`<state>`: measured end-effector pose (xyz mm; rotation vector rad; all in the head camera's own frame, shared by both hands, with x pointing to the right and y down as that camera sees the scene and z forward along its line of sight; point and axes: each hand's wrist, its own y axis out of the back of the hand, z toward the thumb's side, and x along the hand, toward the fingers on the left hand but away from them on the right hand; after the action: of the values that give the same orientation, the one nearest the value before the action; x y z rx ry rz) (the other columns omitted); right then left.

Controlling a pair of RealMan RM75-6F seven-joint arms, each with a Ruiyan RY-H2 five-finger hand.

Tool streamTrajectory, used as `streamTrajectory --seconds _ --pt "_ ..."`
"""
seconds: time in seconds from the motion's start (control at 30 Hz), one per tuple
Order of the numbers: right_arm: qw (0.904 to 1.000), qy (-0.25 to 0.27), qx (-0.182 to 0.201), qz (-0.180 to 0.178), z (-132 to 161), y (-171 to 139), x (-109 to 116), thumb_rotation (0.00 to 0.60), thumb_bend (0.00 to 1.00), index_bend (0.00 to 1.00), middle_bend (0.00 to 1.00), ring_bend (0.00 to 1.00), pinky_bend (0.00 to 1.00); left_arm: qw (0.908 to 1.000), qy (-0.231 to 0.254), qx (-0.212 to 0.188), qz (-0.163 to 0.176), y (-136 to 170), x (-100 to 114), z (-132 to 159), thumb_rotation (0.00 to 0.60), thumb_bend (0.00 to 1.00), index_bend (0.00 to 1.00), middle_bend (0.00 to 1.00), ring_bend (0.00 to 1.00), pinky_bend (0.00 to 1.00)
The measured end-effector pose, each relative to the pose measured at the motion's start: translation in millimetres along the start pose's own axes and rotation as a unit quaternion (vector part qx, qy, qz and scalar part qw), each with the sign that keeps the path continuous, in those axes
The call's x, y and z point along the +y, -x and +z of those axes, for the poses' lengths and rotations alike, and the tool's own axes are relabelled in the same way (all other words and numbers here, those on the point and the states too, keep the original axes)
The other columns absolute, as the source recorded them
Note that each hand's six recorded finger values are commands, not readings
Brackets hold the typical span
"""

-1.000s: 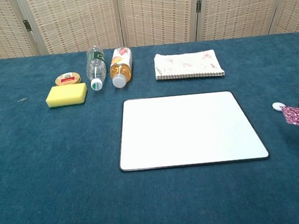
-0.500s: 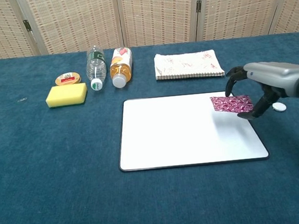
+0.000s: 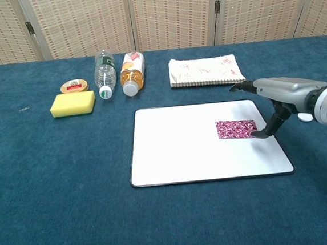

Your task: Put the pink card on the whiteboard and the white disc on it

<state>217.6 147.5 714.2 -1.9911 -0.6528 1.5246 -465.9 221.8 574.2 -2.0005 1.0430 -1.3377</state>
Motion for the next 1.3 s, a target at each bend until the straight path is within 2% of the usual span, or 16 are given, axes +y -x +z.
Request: streamTrajectory --seconds 0.07,0.13,0.2,0.27,0.37,0.53,0.73,0.93,1.3 --pt "1.0 0.0 0.001 -0.006 -2 -3 3 0.6 0.18 0.01 0.0 0.0 0.0 1.0 -0.001 0.0 0.001 0 0 0 0.6 0.22 0.03 0.0 0.02 0.2" --pt "0.9999 -0.001 0.0 -0.014 -6 -9 8 0.6 0.18 0.06 0.0 0.0 0.0 1.0 -0.004 0.002 0.002 1 1 -1 0.6 0.22 0.03 0.0 0.02 0.2" --pt "0.9997 0.001 -0.006 -0.023 -15 -13 15 0.6 0.19 0.17 0.02 0.0 0.0 1.0 -0.007 0.004 0.002 0 0 -2 0.6 0.22 0.03 0.0 0.02 0.2" --pt "0.9994 0.009 -0.013 -0.031 -26 -18 23 0.6 0.19 0.24 0.04 0.0 0.0 0.9999 -0.011 0.006 0.001 0 -1 -2 0.6 0.22 0.03 0.0 0.02 0.2" --pt "0.9988 0.019 -0.025 -0.037 -45 -21 34 0.6 0.21 0.29 0.05 0.0 0.0 0.9998 -0.017 0.007 0.0 0 -3 0 0.6 0.22 0.03 0.0 0.02 0.2" --pt "0.9983 -0.001 -0.053 -0.022 -84 -19 45 0.6 0.22 0.31 0.05 0.0 0.0 0.9997 -0.024 0.005 0.001 0 -6 5 0.6 0.22 0.03 0.0 0.02 0.2" --pt "0.9967 -0.012 -0.08 0.011 -113 -10 43 0.6 0.24 0.32 0.05 0.0 0.0 0.9996 -0.025 0.014 -0.004 -3 -9 2 0.6 0.22 0.03 0.0 0.02 0.2" --pt "0.9963 -0.028 -0.075 0.031 -112 2 41 0.6 0.25 0.33 0.05 0.0 0.0 0.9995 -0.027 0.015 -0.006 -5 -10 2 0.6 0.22 0.03 0.0 0.02 0.2" --pt "0.9945 -0.052 -0.08 0.044 -117 -5 24 0.6 0.25 0.33 0.05 0.0 0.0 0.9995 -0.029 0.014 -0.005 -4 -10 2 0.6 0.22 0.03 0.0 0.02 0.2"
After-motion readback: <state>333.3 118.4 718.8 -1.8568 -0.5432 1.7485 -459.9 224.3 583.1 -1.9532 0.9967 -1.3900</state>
